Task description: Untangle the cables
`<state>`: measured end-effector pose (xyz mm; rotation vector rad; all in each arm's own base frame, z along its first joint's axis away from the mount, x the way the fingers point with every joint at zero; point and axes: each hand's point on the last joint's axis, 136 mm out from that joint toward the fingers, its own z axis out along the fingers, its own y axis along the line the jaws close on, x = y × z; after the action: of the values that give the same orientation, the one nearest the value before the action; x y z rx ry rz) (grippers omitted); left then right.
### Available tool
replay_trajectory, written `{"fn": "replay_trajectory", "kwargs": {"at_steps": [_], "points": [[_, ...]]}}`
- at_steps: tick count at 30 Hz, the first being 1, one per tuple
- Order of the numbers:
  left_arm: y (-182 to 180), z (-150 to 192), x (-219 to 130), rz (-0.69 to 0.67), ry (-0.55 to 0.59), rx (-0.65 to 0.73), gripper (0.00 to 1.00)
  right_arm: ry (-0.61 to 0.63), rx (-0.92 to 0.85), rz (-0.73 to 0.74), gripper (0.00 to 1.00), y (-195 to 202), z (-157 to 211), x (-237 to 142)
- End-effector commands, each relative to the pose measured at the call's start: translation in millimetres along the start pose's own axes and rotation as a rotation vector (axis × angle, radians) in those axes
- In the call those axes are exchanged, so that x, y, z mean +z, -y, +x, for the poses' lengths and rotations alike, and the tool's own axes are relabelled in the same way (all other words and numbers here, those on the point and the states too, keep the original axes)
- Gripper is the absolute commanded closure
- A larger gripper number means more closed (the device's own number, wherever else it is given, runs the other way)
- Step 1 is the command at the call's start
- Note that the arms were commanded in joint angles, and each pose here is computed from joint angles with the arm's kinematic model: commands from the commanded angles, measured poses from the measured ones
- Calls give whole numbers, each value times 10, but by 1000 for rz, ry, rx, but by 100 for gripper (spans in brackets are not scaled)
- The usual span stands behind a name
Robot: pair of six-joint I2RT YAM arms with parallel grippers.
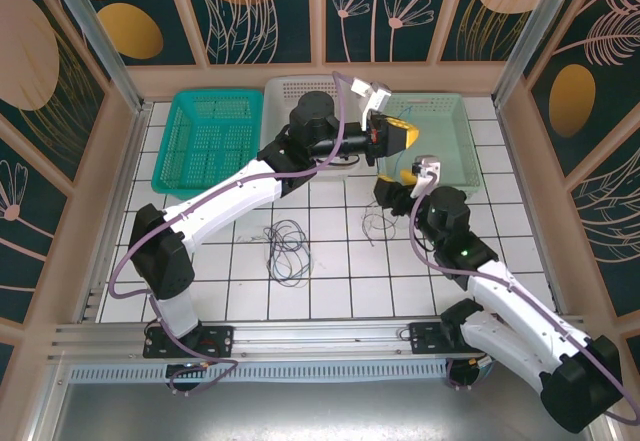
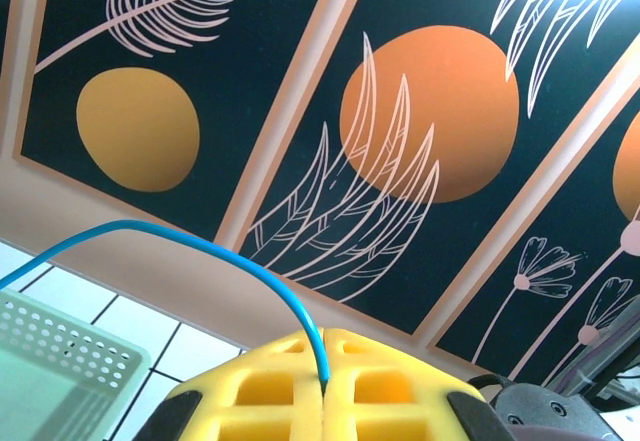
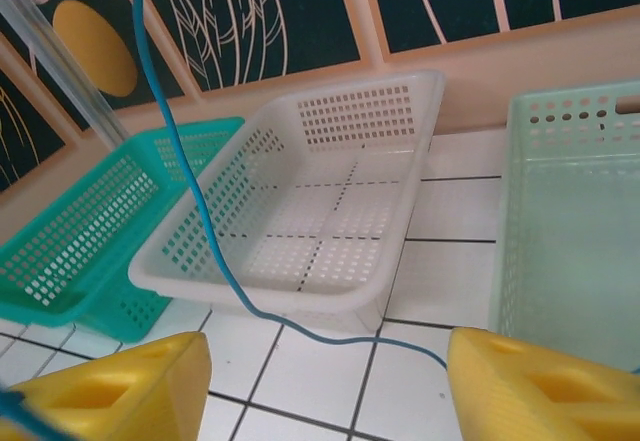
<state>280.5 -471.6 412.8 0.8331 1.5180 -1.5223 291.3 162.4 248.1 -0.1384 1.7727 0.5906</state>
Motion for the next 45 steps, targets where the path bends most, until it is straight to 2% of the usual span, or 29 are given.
{"fn": "replay_trajectory", "kwargs": {"at_steps": [1, 9, 17, 22, 26, 30, 37, 45], "points": [[203, -205, -31, 67, 51, 25, 100, 39, -1, -53, 40, -109, -77, 51], [354, -479, -44, 79, 86, 87, 100, -125, 64, -13, 61, 47, 494, 159], [451, -970, -49, 57, 138, 198, 100, -174, 124, 78, 62, 296, 857, -22], [388, -1069, 71, 79, 132, 202, 100, -156, 154, 125, 57, 392, 873, -112], [105, -1131, 136, 63, 144, 177, 100, -121, 178, 184, 51, 503, 834, -203], [-79, -1137, 243, 96, 146, 162, 100, -139, 215, 239, 43, 586, 872, -267], [-412, -1000, 420, 131, 169, 127, 100, -147, 274, 325, 41, 751, 841, -343], [-1008, -587, 629, 112, 158, 34, 100, -90, 340, 352, 41, 940, 715, -518]]}}
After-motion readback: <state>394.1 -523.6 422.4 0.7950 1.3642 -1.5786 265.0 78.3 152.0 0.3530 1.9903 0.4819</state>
